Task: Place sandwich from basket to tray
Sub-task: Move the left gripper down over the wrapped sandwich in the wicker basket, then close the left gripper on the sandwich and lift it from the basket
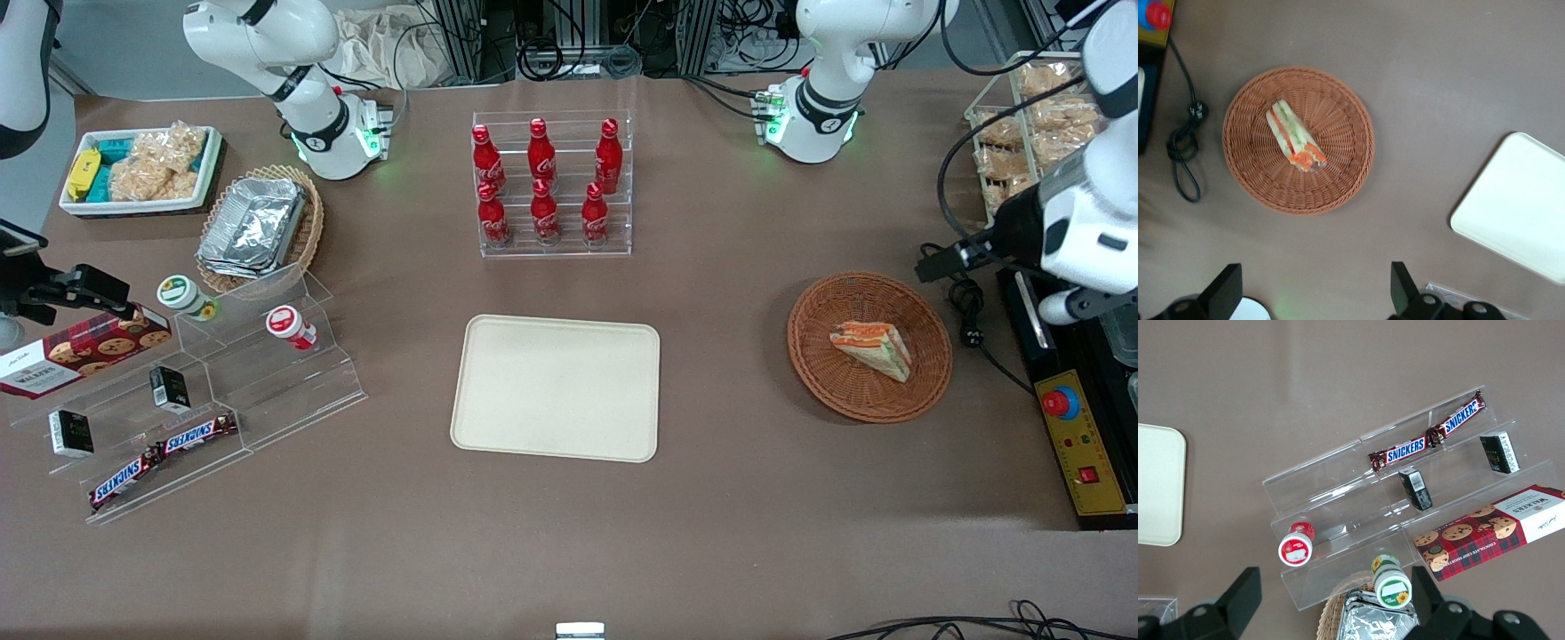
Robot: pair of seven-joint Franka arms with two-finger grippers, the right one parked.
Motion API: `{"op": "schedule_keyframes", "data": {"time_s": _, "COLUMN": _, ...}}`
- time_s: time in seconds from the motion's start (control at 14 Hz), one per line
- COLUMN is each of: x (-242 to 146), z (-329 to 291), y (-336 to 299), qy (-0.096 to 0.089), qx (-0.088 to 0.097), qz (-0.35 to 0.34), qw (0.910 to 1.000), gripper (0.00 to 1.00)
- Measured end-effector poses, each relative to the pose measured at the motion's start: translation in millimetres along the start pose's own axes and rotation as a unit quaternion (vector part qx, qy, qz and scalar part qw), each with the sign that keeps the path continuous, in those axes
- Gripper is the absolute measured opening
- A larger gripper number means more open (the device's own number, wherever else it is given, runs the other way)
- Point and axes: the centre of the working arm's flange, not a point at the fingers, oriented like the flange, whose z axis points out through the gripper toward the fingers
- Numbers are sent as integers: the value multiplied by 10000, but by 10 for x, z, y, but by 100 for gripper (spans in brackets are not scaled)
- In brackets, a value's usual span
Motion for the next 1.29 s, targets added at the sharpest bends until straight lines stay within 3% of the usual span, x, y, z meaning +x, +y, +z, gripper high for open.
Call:
{"op": "schedule_keyframes", "data": {"time_s": 0.36, "x": 112, "z": 961, "y": -39, "qy": 15, "qx": 43, "qz": -1113, "qw": 9938, "gripper": 100}}
{"op": "schedule_keyframes", "data": {"time_s": 0.57, "x": 206, "z": 1566, "y": -227, "qy": 121, "qx": -26, "qz": -1782, "qw": 9839, "gripper": 100}}
{"op": "schedule_keyframes", "data": {"time_s": 1.0, "x": 395, "z": 2664, "y": -238, "qy": 156, "qx": -97, "qz": -2722, "qw": 9621, "gripper": 100}}
{"op": "schedule_keyframes", "data": {"time_s": 1.29, "x": 513, "z": 2952, "y": -355, "qy": 138, "qx": -6, "qz": -3164, "qw": 9485, "gripper": 100}}
